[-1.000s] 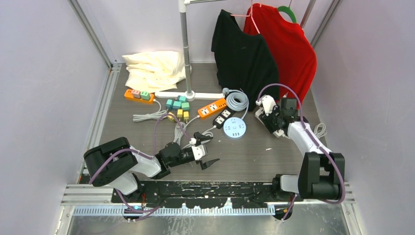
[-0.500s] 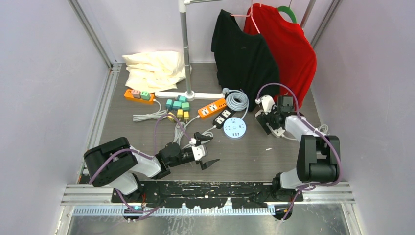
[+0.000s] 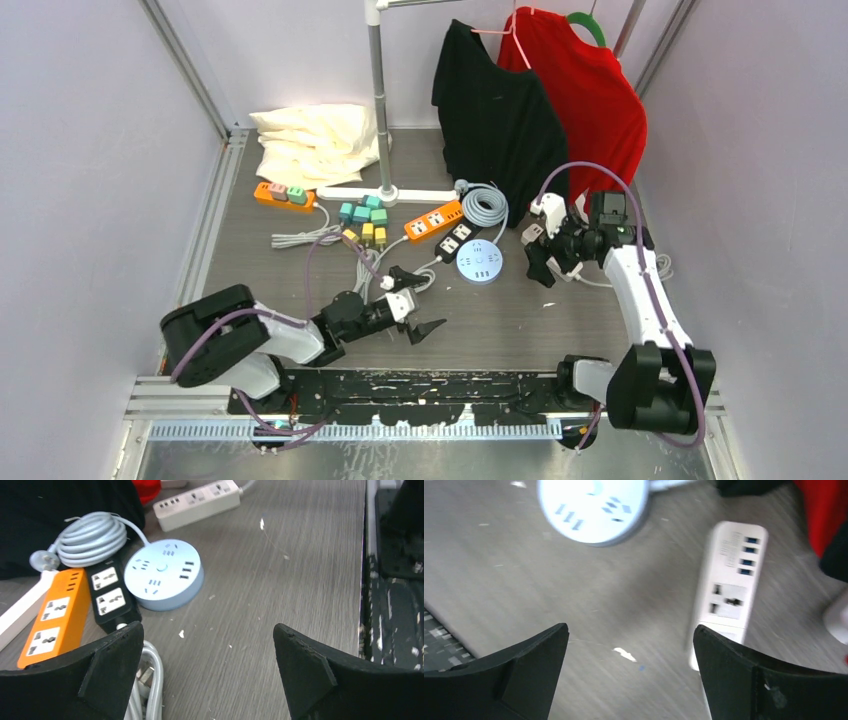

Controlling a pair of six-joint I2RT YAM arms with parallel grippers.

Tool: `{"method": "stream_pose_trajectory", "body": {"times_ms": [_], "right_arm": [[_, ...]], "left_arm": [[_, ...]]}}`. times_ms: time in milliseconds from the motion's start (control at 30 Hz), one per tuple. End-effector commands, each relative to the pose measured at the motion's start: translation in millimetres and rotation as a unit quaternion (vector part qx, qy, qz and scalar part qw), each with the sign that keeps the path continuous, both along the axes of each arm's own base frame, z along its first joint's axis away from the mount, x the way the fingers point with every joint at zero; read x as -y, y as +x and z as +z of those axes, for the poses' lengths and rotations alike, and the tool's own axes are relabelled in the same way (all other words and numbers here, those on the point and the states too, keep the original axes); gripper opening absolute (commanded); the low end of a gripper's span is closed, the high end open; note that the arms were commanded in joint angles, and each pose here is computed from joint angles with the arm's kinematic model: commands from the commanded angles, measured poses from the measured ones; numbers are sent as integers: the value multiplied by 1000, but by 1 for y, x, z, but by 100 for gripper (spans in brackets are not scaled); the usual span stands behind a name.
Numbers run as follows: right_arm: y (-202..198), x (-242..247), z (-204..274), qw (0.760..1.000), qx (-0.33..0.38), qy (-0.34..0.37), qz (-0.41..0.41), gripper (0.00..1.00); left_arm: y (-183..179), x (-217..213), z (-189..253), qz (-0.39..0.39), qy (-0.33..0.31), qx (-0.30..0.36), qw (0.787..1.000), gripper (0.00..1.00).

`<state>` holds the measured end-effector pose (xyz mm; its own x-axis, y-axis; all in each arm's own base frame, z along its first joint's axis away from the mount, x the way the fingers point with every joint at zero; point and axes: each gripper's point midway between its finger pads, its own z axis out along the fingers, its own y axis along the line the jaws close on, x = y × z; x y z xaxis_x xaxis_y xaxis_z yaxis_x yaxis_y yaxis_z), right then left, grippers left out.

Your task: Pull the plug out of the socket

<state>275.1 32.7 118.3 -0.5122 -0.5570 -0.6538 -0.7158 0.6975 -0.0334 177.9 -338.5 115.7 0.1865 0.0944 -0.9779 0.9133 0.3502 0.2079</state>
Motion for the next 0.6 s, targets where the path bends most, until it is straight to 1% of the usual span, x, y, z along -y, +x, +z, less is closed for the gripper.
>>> {"method": "stream_pose_trajectory", "body": {"times_ms": [0, 33, 100, 167, 267, 367, 467, 567], "right_arm": [[-41, -46, 45, 991, 1, 112, 73, 100], [-43, -51, 52, 989, 5, 128, 70, 100], [-48, -60, 66, 984, 10, 160, 73, 100], [-51, -65, 72, 982, 11, 176, 74, 100], [-51, -64, 70, 982, 8, 176, 66, 100], [-49, -63, 70, 983, -1, 176, 54, 100], [-50, -62, 70, 983, -1, 176, 51, 100], [-50, -61, 71, 984, 5, 171, 47, 100]], "left_arm": [[12, -7, 52, 51, -74, -35, 995, 99], [14, -9, 62, 62, -73, -55, 994, 100], [18, -17, 68, 95, -42, -110, 989, 99], [20, -31, 67, 131, -8, -145, 981, 99], [23, -48, 78, 155, -17, -164, 974, 99], [32, -66, 87, 179, -30, -195, 964, 99], [47, -83, 97, 194, -59, -228, 952, 99], [69, -102, 104, 218, -97, -271, 933, 100]]}}
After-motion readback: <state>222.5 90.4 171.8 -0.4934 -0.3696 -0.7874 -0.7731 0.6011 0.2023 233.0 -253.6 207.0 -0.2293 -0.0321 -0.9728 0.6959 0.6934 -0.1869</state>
